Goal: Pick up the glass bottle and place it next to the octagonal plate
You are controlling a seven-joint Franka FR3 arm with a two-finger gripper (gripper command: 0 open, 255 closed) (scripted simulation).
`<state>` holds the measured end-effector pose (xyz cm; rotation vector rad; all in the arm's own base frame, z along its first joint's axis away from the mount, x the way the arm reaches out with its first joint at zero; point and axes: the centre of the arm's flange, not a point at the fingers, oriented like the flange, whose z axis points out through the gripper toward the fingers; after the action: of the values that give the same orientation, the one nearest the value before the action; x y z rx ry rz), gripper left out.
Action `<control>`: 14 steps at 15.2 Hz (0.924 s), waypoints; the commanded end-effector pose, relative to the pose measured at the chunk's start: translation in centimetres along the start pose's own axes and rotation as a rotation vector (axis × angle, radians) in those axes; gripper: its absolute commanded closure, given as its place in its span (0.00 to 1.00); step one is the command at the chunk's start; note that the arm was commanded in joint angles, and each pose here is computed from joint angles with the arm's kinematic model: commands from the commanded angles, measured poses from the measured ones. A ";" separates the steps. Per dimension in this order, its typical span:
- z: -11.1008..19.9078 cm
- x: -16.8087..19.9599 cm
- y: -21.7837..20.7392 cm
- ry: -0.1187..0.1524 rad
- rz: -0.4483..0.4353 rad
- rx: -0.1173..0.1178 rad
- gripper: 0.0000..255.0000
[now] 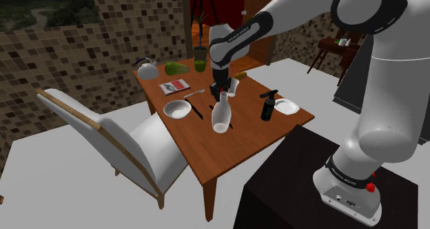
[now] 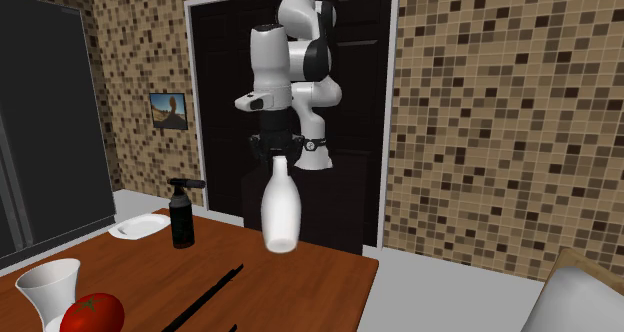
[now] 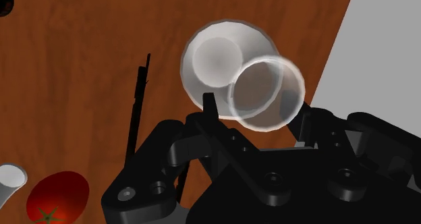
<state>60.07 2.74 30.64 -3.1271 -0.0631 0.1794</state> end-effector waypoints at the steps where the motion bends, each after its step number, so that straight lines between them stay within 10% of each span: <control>1: -1.1 -0.1 0.0 0.000 0.000 0.000 1.00; 14: -7.9 -0.8 0.0 0.000 0.000 0.000 1.00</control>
<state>60.02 2.70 38.05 -3.1272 -0.0632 0.1792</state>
